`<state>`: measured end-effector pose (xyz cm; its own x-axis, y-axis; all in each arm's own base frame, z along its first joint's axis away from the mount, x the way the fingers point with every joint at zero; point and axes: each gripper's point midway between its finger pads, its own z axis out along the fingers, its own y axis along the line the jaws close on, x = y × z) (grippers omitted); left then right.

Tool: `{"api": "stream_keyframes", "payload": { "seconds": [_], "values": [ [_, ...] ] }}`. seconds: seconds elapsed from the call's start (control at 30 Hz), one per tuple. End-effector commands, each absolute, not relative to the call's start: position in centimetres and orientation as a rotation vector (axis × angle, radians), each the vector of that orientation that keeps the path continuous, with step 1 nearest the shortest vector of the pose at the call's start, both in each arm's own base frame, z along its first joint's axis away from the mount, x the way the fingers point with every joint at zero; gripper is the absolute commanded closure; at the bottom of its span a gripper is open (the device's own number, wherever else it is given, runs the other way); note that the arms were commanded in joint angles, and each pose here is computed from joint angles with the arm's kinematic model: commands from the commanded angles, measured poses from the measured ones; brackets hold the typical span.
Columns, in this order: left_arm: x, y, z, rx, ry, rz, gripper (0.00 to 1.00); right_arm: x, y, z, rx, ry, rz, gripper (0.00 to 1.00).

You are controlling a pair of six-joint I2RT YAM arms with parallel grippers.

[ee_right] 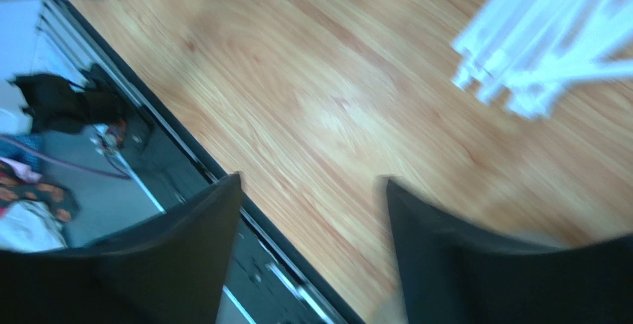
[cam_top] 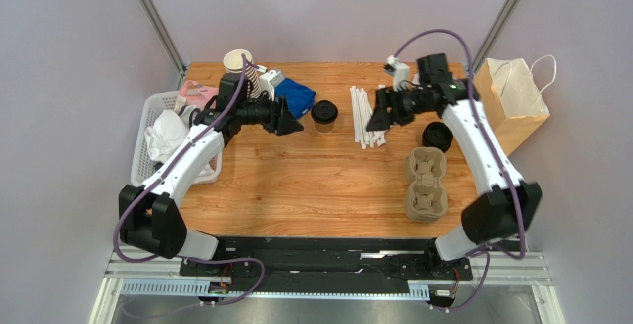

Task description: Pack the takeout coffee

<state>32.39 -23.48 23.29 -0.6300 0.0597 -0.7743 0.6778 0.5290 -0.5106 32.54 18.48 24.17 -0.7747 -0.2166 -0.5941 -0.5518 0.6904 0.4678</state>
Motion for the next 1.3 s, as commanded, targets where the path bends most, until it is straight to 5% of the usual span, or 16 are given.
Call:
{"api": "stream_keyframes", "payload": {
  "seconds": [0.0, 0.13, 0.33, 0.43, 1.27],
  "values": [
    [28.0, -21.3, 22.9, 0.889, 2.118, -1.013, 0.44, 25.0, 9.7, 21.5, -0.575, 2.621, 0.692, 0.19],
    [27.1, -20.4, 23.8, 0.902, 2.088, -0.940, 0.45, 21.4, 4.5, 20.5, -0.473, 2.723, 0.515, 0.18],
    [26.4, -20.3, 25.4, 0.845, 2.012, -0.938, 0.44, 21.9, 2.5, 19.8, -0.271, 2.663, 0.303, 0.48],
    [26.2, -20.1, 25.4, 0.840, 2.014, -0.924, 0.44, 22.7, 2.6, 18.7, -0.215, 2.666, 0.308, 0.53],
    [26.2, -19.4, 25.5, 0.812, 2.003, -0.865, 0.44, 25.3, 3.9, 12.8, -0.231, 2.757, 0.190, 0.62]
  ]
}}
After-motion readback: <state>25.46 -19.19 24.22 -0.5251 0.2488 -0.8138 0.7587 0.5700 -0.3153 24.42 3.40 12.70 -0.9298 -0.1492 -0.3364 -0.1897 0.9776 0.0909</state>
